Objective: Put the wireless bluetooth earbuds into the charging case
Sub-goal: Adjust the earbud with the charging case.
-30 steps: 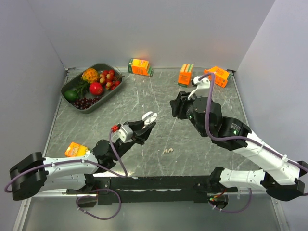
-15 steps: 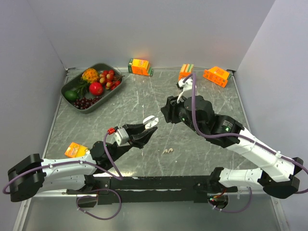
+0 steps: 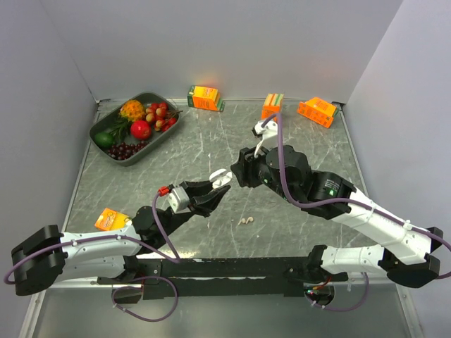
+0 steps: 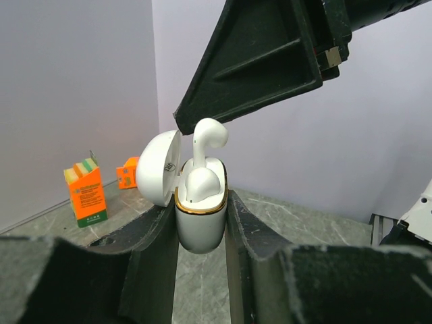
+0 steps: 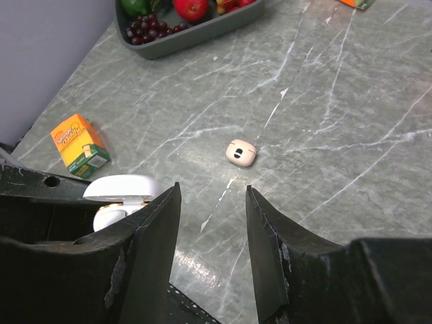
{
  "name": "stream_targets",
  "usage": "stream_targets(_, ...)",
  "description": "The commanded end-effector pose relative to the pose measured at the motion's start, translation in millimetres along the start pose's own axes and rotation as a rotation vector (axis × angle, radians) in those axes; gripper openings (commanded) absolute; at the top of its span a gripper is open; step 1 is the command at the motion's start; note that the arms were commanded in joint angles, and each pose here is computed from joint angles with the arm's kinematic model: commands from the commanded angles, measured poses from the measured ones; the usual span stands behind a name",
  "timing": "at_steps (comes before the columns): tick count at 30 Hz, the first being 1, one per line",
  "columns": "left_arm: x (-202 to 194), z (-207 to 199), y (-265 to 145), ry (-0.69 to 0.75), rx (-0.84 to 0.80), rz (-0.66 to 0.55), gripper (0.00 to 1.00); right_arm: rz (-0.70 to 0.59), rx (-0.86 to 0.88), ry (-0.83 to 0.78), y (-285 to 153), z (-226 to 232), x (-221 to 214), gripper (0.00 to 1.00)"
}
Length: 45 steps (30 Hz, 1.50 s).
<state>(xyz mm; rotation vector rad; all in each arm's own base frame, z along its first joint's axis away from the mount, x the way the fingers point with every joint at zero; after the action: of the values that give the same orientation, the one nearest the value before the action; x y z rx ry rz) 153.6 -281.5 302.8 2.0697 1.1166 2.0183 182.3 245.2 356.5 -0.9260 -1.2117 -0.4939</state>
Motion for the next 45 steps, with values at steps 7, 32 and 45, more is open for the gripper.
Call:
stream_targets(7, 19, -1, 7, -0.031, 0.012, -0.066, 0.01, -0.038, 0.027, 0.007, -11, 6, 15, 0.51)
stream_targets(32, 21, 6, 5, -0.035, 0.057, -0.074, 0.01, -0.024, -0.008, 0.016, -16, 1, 9, 0.52)
stream_targets(45, 23, 9, 5, -0.038, 0.078, -0.08, 0.01, -0.005, -0.01, 0.017, -16, 0, 3, 0.52)
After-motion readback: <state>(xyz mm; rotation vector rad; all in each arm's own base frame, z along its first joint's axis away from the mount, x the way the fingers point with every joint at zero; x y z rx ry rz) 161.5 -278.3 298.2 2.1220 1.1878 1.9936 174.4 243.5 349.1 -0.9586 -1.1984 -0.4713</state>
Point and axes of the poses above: each gripper's point midway between its finger pads, its own y axis out along the fingers, its own z axis along the line the jaws close on, x = y × z, the point moved 3 cm from there along -y, back along the fingers, and after that the axes turned 9 degrees about -y, right-handed, at the moved point
